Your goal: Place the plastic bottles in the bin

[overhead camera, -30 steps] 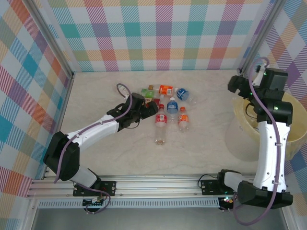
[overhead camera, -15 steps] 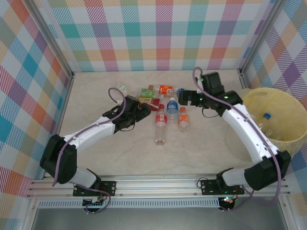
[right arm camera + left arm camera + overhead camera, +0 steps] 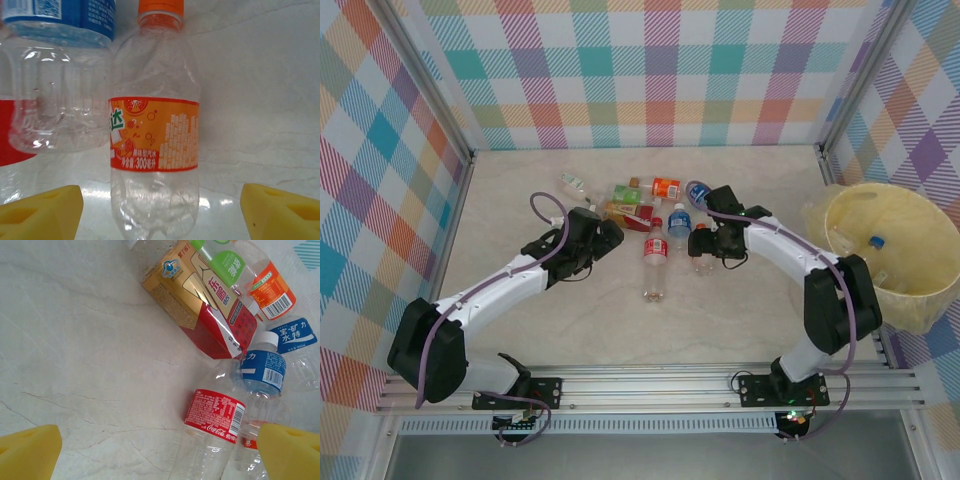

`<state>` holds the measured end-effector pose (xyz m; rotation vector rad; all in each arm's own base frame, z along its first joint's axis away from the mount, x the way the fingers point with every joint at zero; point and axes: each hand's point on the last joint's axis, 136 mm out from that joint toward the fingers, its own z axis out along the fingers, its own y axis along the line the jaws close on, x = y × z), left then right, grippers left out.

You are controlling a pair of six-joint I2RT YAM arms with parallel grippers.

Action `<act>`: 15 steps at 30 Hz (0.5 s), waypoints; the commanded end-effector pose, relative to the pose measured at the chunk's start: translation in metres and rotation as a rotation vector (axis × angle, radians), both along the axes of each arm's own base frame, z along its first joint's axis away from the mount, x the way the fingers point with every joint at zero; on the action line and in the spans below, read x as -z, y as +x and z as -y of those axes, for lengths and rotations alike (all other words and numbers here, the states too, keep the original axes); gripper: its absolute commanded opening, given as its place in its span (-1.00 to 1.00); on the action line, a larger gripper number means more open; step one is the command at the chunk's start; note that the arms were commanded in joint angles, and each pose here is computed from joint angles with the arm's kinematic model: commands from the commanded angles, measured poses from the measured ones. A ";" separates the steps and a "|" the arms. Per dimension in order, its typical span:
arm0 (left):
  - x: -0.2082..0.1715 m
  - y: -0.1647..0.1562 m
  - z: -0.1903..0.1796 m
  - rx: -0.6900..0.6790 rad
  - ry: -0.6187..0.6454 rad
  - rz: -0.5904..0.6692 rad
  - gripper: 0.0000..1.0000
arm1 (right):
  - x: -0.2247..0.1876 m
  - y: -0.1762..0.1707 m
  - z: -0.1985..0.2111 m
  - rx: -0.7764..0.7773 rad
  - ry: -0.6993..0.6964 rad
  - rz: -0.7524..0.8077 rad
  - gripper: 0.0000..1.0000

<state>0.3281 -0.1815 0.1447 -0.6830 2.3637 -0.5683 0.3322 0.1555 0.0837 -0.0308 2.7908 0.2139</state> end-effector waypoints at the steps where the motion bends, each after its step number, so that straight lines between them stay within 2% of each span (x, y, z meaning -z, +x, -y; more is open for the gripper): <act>1: 0.002 0.001 -0.008 -0.034 0.001 -0.009 1.00 | 0.003 0.017 -0.011 0.000 0.031 0.044 0.60; 6: 0.004 0.002 -0.005 -0.025 0.004 -0.021 1.00 | 0.022 0.022 0.007 0.049 -0.085 -0.001 0.39; 15: 0.005 0.002 -0.005 -0.022 0.012 -0.026 1.00 | 0.038 0.027 0.003 0.005 -0.064 -0.017 0.45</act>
